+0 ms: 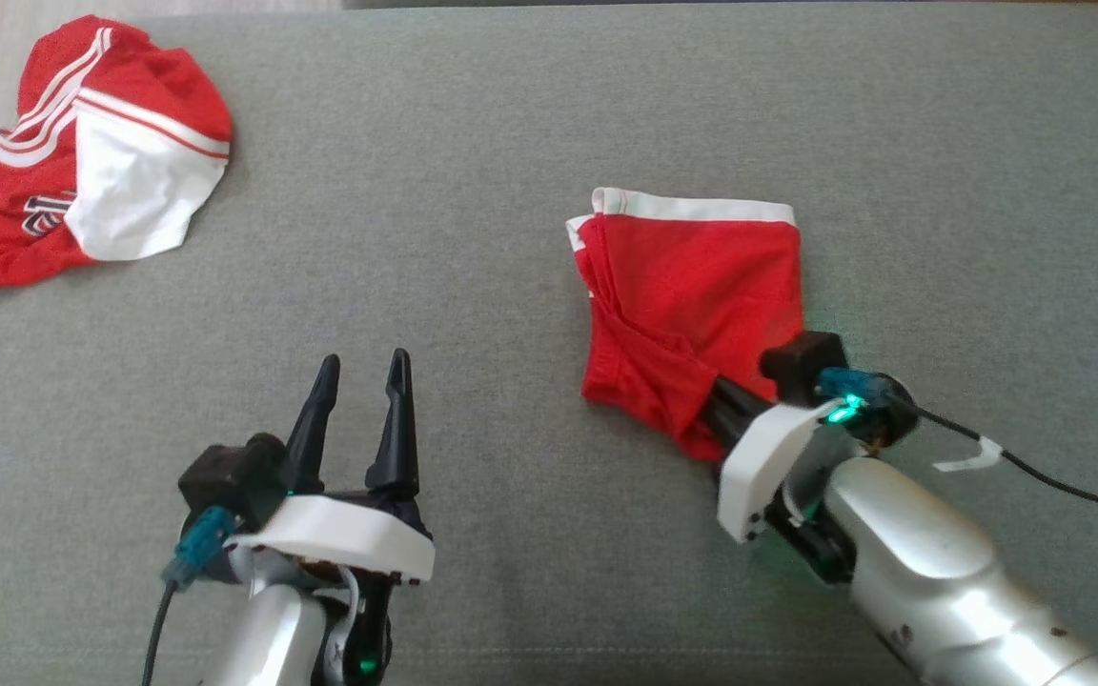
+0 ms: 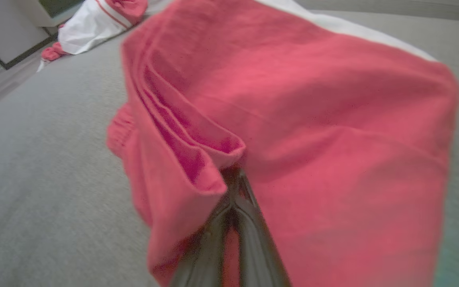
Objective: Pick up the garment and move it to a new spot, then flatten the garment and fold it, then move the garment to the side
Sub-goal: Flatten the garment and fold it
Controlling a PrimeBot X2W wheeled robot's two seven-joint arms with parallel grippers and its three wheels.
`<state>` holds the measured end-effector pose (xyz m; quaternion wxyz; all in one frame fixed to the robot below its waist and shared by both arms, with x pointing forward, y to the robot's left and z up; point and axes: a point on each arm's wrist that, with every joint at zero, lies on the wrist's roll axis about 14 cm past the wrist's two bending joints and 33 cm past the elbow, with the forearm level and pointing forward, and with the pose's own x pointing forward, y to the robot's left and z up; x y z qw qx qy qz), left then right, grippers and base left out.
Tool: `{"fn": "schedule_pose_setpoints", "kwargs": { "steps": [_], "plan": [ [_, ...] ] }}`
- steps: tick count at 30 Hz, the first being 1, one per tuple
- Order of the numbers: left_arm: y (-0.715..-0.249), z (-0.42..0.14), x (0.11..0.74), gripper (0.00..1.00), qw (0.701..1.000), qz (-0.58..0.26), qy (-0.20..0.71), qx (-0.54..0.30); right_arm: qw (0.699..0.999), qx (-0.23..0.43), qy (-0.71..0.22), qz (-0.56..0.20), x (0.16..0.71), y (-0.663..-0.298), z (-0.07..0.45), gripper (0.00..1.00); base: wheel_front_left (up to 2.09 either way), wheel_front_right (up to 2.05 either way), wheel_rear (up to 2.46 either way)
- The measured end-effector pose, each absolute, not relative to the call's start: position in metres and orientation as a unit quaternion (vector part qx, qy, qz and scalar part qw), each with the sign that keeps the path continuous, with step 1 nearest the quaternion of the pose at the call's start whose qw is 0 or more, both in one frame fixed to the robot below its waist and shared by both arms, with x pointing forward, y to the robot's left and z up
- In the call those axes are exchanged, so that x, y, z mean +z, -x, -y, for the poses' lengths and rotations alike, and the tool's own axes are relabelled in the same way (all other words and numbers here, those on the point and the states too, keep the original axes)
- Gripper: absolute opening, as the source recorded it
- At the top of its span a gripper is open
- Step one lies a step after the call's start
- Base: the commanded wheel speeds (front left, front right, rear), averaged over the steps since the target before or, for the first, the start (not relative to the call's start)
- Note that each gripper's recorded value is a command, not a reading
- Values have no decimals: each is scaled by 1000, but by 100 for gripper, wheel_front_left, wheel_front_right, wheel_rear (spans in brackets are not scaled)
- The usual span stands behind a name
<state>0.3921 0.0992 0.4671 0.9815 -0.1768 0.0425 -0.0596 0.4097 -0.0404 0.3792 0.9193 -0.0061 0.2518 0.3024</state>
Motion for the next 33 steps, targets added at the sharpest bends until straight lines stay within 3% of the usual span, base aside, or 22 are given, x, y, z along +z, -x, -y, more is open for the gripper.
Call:
{"fn": "schedule_pose_setpoints", "kwargs": {
  "steps": [10,19,26,33],
  "plan": [
    [-392,-106,468,100,982,-40,175,-50,888,403,1,-221,394,-385,-16,0,0,0,0],
    [-392,-108,467,100,983,-41,175,-47,872,432,6,-228,391,-375,-31,0,0,0,0],
    [-393,-106,472,100,983,-33,176,-50,892,422,-32,-160,427,-393,-33,0,0,0,0],
    [-394,-101,475,100,982,-30,178,-58,928,353,-22,-119,447,-435,16,0,0,0,0]
  ]
}}
